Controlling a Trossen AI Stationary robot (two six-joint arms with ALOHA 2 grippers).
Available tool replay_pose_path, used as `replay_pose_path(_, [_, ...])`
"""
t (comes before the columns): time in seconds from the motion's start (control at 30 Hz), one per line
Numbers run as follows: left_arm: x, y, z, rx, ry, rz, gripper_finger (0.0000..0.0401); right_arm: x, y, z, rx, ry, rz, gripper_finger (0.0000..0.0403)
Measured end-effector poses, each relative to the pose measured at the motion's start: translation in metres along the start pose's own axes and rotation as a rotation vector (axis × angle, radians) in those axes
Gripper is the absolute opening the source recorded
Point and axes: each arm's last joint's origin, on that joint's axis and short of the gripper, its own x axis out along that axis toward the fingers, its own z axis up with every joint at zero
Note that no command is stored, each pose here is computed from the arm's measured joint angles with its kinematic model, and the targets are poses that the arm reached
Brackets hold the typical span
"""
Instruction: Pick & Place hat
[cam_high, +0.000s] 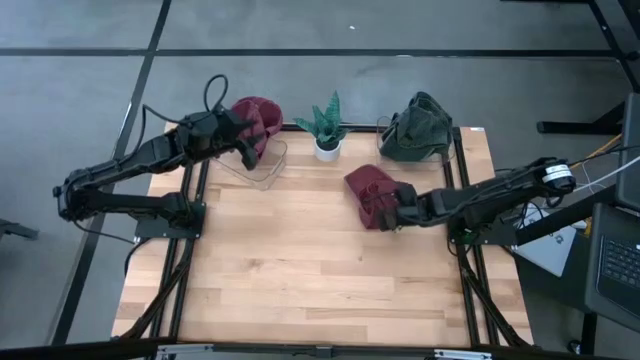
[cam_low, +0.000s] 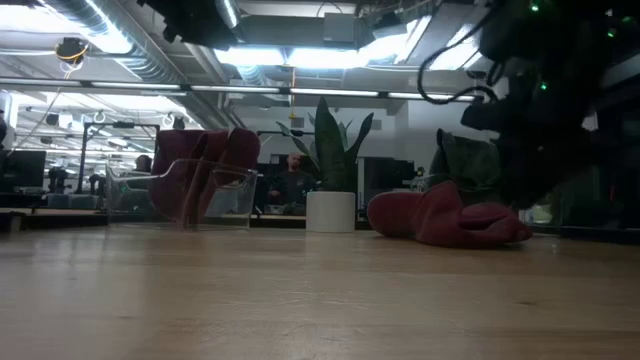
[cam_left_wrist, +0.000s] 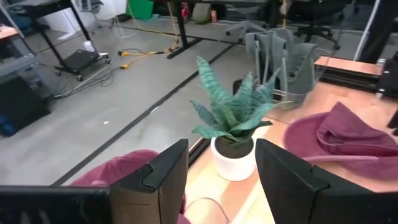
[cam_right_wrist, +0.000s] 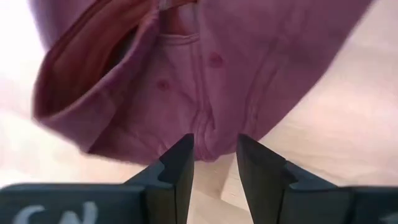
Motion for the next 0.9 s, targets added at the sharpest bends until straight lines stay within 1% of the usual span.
replay_pose_path(0.1, [-0.001, -0.003, 0.0, -0.002, -0.002, -0.014, 0.0182, 0.004, -0.002, -0.009, 0.131, -0.031, 0.025, 0.0119])
replay_pose_path(0.2, [-0.001, -0.005, 0.0, 0.003, 0.0, -0.027, 0.0182, 0.004, -0.002, -0.017, 0.224, -0.023, 0.042, 0.0119])
replay_pose_path(0.3, [-0.002, -0.007, -0.001, 0.011, 0.005, -0.036, 0.0182, 0.001, 0.001, -0.024, 0.273, -0.024, 0.078, 0.0119])
replay_pose_path(0.47, [-0.002, -0.008, -0.001, 0.054, 0.007, -0.053, 0.0182, -0.003, 0.004, -0.031, 0.373, -0.086, 0.125, 0.0119])
replay_pose_path(0.6, [-0.004, -0.009, -0.001, 0.07, 0.0, -0.102, 0.0182, -0.005, 0.004, -0.034, 0.418, -0.105, 0.135, 0.0119])
replay_pose_path(0.73, [-0.007, -0.009, 0.0, 0.072, -0.01, -0.147, 0.0182, -0.003, 0.003, -0.035, 0.426, -0.083, 0.118, 0.0119])
replay_pose_path(0.9, [-0.011, -0.008, 0.001, 0.092, -0.029, -0.174, 0.0182, -0.002, -0.003, -0.035, 0.409, -0.073, 0.049, 0.0119])
